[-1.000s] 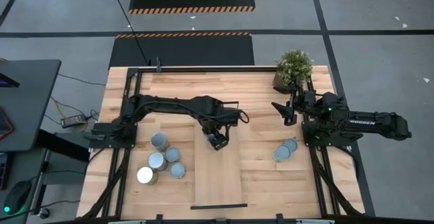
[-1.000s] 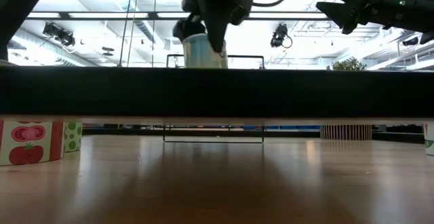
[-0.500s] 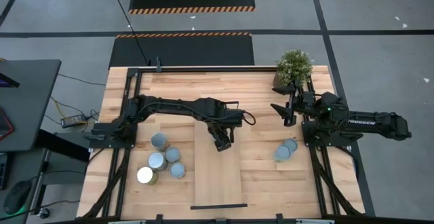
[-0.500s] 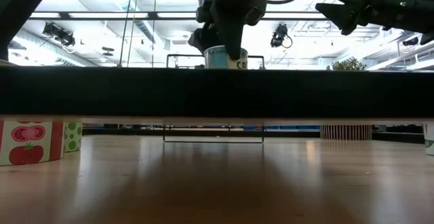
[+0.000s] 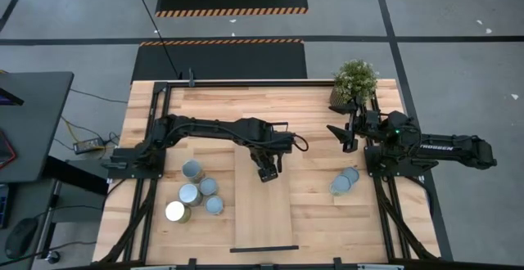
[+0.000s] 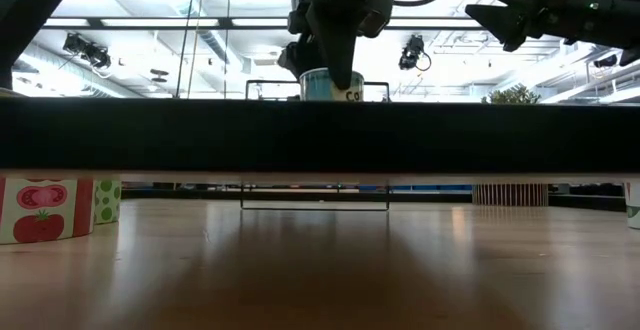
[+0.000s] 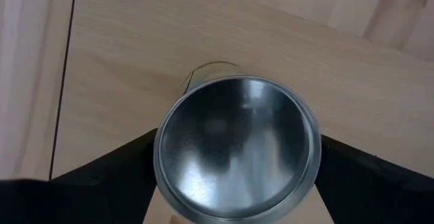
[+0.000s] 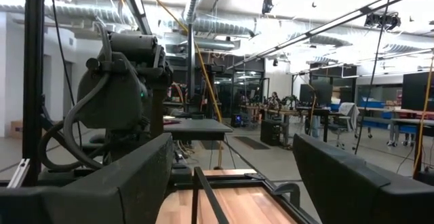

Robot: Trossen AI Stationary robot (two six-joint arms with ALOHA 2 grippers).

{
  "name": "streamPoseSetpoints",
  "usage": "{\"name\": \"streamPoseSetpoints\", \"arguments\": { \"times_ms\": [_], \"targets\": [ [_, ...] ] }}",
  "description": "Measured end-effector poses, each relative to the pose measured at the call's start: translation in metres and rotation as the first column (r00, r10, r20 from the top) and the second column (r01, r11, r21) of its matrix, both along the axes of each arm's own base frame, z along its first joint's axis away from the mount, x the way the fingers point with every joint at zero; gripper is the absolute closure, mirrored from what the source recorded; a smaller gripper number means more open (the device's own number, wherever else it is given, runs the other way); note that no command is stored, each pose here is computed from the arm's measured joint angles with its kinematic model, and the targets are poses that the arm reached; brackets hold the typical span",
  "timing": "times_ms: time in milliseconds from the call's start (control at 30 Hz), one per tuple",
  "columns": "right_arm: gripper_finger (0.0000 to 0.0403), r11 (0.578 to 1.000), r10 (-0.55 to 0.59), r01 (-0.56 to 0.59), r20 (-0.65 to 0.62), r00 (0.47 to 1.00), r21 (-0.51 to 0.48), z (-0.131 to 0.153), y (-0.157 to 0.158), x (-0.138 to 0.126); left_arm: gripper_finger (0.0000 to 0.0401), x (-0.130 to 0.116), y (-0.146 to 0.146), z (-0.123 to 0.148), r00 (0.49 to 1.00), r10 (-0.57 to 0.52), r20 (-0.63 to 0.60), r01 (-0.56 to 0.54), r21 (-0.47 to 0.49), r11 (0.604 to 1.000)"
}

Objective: Pick and place cans onto a shelf
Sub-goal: Put the large canned carrots on the shelf

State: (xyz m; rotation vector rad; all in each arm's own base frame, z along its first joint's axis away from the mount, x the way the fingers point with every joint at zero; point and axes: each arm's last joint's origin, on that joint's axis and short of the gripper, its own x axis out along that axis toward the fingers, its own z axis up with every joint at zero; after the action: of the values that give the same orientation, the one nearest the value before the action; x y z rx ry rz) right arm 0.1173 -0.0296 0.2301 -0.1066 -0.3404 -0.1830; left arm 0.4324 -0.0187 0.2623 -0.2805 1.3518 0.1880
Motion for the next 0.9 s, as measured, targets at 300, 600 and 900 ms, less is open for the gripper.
{"name": "streamPoseSetpoints", "arguments": {
  "times_ms": [300, 600, 900],
  "targets": [
    [0.0089, 1.000, 0.000, 0.000, 0.000, 1.000, 0.000, 0.0000, 0.0000, 0.0000, 0.0046, 0.0005, 0.0007, -0.0017, 1.000, 0.009, -0.003, -0.009, 0.036, 0.999],
    [0.0089, 1.000, -0.001, 0.001, 0.000, 1.000, -0.001, 0.0000, 0.0000, 0.0000, 0.0046, 0.0006, 0.0032, -0.0015, 0.998, 0.055, 0.003, -0.055, 0.102, 0.993],
    [0.0089, 1.000, -0.001, 0.001, 0.000, 1.000, -0.002, 0.0000, 0.0000, 0.0000, 0.0046, 0.0008, 0.0035, -0.0016, 0.985, 0.173, 0.014, -0.173, 0.088, 0.981]
  ]
}}
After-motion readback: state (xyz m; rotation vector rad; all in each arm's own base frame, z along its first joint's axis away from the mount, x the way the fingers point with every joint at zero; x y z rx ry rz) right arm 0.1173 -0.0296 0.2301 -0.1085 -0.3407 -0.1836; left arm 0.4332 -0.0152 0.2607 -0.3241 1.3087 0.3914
